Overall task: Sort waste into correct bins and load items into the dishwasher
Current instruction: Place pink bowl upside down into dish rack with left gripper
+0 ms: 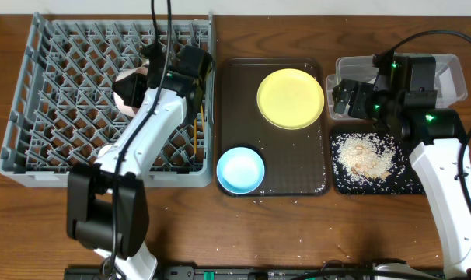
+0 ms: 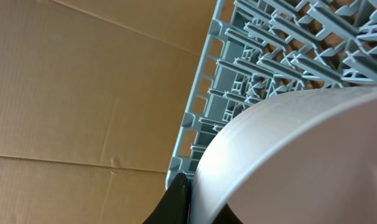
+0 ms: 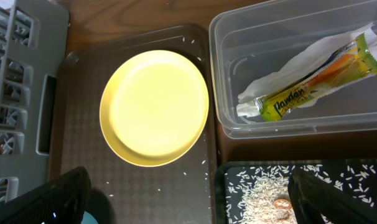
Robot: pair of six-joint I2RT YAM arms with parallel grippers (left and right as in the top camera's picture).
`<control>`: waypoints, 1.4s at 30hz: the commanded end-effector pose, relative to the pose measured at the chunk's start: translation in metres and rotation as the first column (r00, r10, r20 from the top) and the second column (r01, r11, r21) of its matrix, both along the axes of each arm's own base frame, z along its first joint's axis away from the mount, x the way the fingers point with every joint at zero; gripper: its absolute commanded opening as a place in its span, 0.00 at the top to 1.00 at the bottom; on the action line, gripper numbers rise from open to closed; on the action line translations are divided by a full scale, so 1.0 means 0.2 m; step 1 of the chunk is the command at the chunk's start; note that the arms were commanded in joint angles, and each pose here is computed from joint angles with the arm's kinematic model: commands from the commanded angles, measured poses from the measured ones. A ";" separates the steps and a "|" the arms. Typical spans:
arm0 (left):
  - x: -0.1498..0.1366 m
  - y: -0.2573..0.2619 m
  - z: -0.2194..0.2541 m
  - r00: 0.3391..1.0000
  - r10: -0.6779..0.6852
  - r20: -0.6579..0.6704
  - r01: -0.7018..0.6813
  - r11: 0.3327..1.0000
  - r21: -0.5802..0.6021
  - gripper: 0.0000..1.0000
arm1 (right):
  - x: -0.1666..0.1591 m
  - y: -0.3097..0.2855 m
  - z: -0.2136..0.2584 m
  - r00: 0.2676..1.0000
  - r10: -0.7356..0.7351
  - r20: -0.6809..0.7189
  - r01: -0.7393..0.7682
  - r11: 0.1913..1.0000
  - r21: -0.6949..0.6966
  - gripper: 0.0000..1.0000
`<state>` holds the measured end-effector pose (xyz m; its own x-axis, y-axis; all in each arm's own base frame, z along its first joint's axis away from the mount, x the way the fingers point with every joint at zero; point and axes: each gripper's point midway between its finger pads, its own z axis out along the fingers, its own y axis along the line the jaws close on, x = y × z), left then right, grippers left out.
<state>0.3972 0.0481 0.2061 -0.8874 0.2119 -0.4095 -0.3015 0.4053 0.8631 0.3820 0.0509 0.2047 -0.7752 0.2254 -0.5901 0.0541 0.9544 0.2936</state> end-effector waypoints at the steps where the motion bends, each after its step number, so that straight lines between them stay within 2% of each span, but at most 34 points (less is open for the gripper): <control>1: 0.01 0.02 -0.05 1.000 0.027 0.003 -0.027 0.997 0.068 0.93 | 0.01 -0.02 0.03 1.000 -0.012 0.014 0.012 1.000 -0.005 0.01; 10: 0.09 -0.01 -0.14 0.997 0.033 0.072 -0.037 0.998 0.042 0.92 | 0.01 -0.02 0.03 1.000 -0.012 0.014 0.012 1.000 -0.005 0.01; 27: 0.11 -0.19 -0.18 0.997 -0.051 0.060 0.048 0.998 0.039 0.92 | 0.01 -0.02 0.03 1.000 -0.012 0.014 0.012 1.000 -0.005 0.01; 32: 0.10 -0.25 -0.20 0.996 -0.082 0.040 0.081 0.996 0.028 0.83 | 0.01 -0.02 0.03 1.000 -0.012 0.014 0.012 1.000 -0.005 0.01; 39: 0.10 -0.30 -0.31 0.994 -0.112 -0.008 0.111 0.989 -0.094 0.83 | 0.01 -0.02 0.03 1.000 -0.012 0.014 0.012 1.000 -0.005 0.01; 41: 0.10 -0.32 -0.34 0.993 -0.121 -0.019 0.117 0.985 -0.130 0.69 | 0.01 -0.02 0.03 1.000 -0.012 0.014 0.012 1.000 -0.005 0.01; 42: 0.10 -0.35 -0.39 0.990 -0.135 -0.038 0.125 0.973 -0.195 0.62 | 0.01 -0.02 0.03 1.000 -0.012 0.015 0.012 1.000 -0.005 0.01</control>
<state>0.4183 -0.0073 0.1573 -0.8589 0.2778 -0.4303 -0.2600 0.4872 0.8337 0.3819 0.0509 0.2046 -0.7754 0.2254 -0.5898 0.0542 0.9544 0.2935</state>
